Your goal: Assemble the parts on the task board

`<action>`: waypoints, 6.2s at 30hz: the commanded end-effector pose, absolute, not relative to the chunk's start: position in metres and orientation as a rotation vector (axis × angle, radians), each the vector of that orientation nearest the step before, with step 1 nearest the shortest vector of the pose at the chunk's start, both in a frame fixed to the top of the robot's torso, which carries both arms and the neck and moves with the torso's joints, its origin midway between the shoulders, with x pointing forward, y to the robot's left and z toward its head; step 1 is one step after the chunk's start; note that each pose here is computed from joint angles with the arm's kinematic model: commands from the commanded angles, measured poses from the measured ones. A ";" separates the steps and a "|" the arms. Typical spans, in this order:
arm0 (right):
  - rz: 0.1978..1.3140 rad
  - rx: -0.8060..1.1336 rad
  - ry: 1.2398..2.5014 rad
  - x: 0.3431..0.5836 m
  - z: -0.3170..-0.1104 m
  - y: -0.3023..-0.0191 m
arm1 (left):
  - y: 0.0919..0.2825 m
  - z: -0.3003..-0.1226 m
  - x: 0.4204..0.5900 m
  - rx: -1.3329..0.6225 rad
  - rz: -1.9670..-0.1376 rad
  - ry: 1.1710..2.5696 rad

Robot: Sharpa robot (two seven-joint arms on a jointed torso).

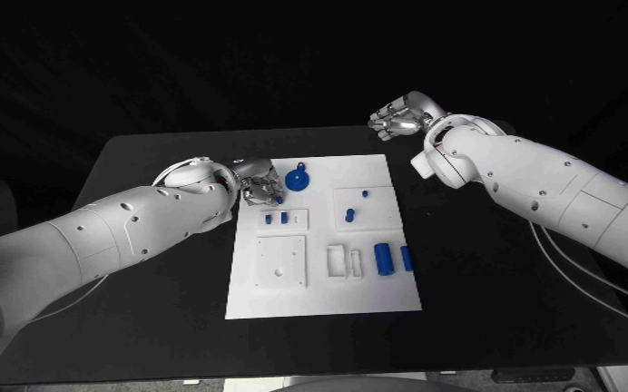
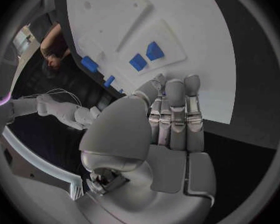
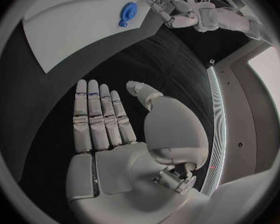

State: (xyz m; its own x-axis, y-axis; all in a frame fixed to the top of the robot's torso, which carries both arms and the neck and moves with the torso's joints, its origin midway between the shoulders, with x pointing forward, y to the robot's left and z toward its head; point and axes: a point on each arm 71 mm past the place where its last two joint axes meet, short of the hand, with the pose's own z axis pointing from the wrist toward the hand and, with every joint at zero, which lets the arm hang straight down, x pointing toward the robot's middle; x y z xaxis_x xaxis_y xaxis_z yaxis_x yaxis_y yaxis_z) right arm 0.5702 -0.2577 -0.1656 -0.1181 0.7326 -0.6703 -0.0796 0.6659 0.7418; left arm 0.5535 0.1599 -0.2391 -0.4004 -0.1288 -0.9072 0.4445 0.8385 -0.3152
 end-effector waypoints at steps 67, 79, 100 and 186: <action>0.688 0.104 1.722 0.558 -0.170 -0.233 | 0.232 -0.218 0.562 -0.209 -0.794 1.645; 0.498 -0.097 1.742 0.547 -0.182 -0.228 | 0.251 -0.187 0.549 -0.545 -1.069 1.554; 0.401 -0.228 1.791 0.522 -0.222 -0.222 | 0.270 -0.159 0.524 -0.774 -1.312 1.421; 0.335 -0.306 1.728 0.508 -0.262 -0.200 | 0.270 -0.163 0.530 -0.818 -1.318 1.447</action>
State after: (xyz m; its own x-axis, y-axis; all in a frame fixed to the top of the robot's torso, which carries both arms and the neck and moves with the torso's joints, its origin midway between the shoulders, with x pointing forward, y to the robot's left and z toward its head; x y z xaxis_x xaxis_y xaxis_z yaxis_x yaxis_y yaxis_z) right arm 0.5115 -0.2016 -0.2555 -0.1560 -0.0179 -0.9876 -0.3836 0.9224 0.0439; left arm 0.5289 0.2710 -0.1643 -0.2854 -0.9316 -0.2250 0.1249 0.1966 -0.9725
